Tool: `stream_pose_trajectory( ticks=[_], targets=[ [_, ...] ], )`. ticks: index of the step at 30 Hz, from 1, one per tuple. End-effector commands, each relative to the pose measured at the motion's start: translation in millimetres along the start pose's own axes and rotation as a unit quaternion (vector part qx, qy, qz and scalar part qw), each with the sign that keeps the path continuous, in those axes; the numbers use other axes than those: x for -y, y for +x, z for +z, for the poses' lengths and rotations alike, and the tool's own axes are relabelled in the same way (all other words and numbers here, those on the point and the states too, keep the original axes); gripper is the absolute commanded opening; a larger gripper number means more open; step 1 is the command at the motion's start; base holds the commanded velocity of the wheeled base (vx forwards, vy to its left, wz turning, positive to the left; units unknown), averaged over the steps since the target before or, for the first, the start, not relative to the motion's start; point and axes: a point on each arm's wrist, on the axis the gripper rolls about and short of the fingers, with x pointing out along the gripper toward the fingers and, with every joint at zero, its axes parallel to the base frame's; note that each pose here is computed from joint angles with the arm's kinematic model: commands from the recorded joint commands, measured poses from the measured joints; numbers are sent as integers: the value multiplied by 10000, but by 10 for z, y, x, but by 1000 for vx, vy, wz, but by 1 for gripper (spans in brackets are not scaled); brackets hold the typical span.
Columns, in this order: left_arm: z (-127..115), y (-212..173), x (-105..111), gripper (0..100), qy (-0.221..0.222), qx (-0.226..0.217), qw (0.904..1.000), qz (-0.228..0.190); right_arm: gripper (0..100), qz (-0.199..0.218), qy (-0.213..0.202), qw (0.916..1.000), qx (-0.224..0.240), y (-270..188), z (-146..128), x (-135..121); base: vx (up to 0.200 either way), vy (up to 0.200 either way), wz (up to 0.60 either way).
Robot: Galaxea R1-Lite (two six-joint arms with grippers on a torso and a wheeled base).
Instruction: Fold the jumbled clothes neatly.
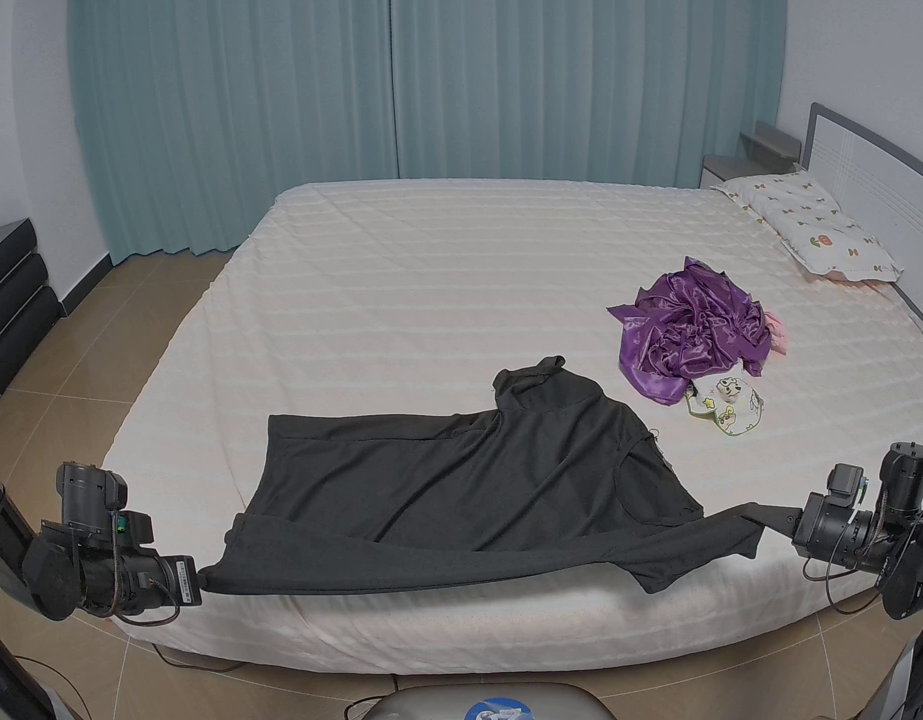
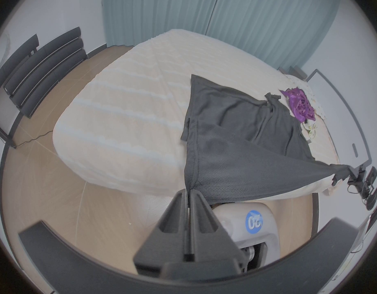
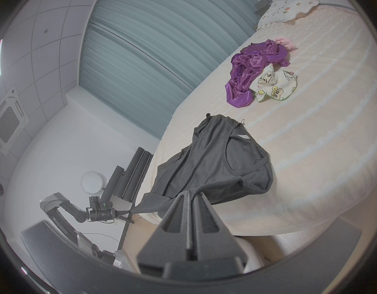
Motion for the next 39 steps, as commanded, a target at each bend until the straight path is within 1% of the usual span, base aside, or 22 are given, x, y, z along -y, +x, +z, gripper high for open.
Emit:
stream_pose_trajectory(
  ticks=[1, 7, 9, 13, 14, 18, 23, 26, 27, 29, 33, 39],
  targets=[
    [-62, 14, -13, 0, 49, -133, 9998, 113, 0, -58, 43, 10000, -25, -23, -36, 24, 0, 0, 0],
    [-19, 55, -6, 0, 164, -111, 9997, 123, 0, -68, 84, 9999, -85, 32, -38, 71, 0, 0, 0],
    [100, 132, 8, 0, 147, -5, 9998, 115, 0, -17, 15, 10000, -24, 119, 29, 117, 0, 0, 0],
    [202, 218, 15, 0, 117, 63, 9999, 103, 0, 15, -34, 10000, 5, 238, 87, 193, 0, 0, 0],
    [276, 254, 27, 0, 90, 151, 9998, 82, 0, 58, -86, 9999, 12, 323, 117, 221, 0, 0, 0],
    [417, 346, 77, 0, -49, 294, 9996, 6, 0, 95, -149, 9998, 76, 470, 193, 323, 0, 0, 0],
    [527, 494, 159, 0, -104, 333, 9994, -69, 0, 130, -147, 9998, 12, 613, 192, 411, 0, 0, 0],
    [624, 731, 218, 0, -37, 359, 9992, 165, 0, 99, -106, 9999, -47, 746, 167, 534, 0, 0, 0],
    [624, 731, 218, 0, -37, 359, 9992, 165, 0, 99, -106, 9999, -47, 746, 167, 534, 0, 0, 0],
    [703, 905, 233, 0, -114, 423, 9984, 366, 0, 11, -101, 9999, 0, 850, 173, 643, 0, 0, 0],
    [770, 1075, 241, 0, -164, 432, 9982, 391, 0, -10, -131, 9999, 53, 919, 194, 705, 0, 0, 0],
    [793, 1265, 266, 0, -132, 377, 9985, 372, 0, 41, -117, 9999, -79, 1034, 126, 739, 0, 0, 0]
  ],
)
